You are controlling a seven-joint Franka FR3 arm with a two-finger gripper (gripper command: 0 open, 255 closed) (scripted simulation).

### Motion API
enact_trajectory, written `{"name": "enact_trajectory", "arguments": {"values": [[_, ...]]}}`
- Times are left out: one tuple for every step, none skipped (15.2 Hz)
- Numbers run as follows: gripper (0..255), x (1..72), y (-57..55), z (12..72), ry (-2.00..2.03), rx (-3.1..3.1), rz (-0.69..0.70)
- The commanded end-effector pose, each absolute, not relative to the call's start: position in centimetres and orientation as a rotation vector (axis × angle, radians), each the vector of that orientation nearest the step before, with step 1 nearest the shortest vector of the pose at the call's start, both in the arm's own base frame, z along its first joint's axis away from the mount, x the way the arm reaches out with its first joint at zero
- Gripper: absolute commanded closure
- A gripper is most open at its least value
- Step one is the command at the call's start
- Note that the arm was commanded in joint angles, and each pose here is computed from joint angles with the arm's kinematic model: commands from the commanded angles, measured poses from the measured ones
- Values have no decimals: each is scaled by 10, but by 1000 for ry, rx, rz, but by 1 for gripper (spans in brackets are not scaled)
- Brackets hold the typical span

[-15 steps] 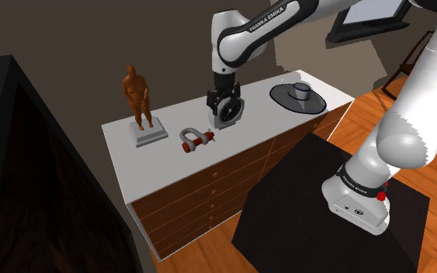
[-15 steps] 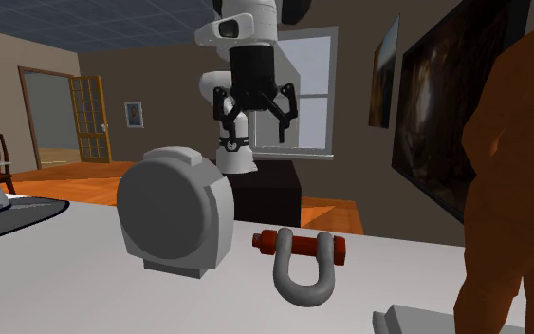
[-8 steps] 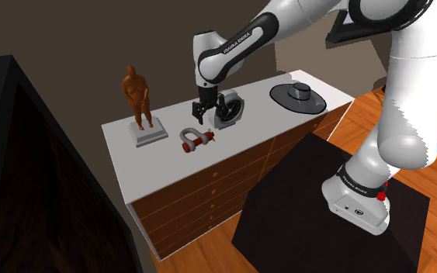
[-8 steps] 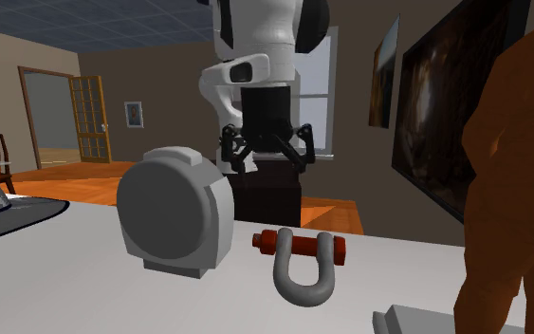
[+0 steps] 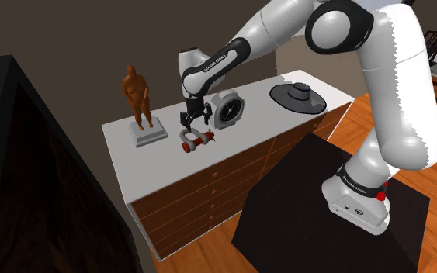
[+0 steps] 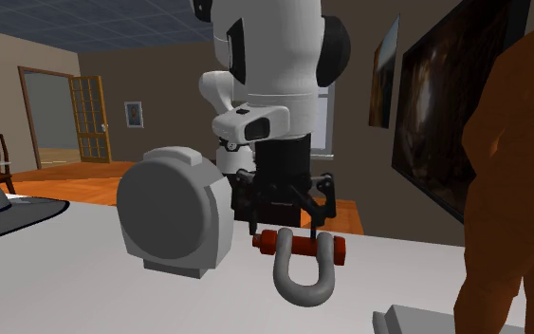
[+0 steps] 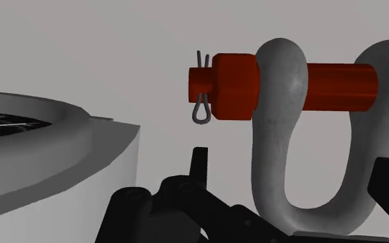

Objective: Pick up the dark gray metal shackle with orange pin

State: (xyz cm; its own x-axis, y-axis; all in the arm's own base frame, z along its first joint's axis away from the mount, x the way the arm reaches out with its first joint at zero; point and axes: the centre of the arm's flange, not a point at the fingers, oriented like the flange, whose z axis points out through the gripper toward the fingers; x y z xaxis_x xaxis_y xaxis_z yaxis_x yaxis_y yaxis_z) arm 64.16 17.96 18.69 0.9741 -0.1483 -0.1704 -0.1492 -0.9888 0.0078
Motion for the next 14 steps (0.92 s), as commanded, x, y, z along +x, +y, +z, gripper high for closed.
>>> {"name": "enact_trajectory", "arguments": {"values": [[0,642,180,175,236,-3117,269],[0,642,180,170,236,-3117,269],[0,642,180,165,236,-3117,269],[0,642,180,159,236,-3117,269],[0,642,180,151,236,-3117,269],[0,642,180,151,236,-3117,269],[0,642,180,151,236,-3117,269],[255,642,180,152,236,-3117,269],[255,642,180,152,236,-3117,269],[255,642,180,152,236,-3117,269],[255,642,180,152,236,-3117,269],[255,642,180,152,236,-3117,269],[255,642,180,152,236,-3117,269],[255,642,180,152,236,-3117,269]]}}
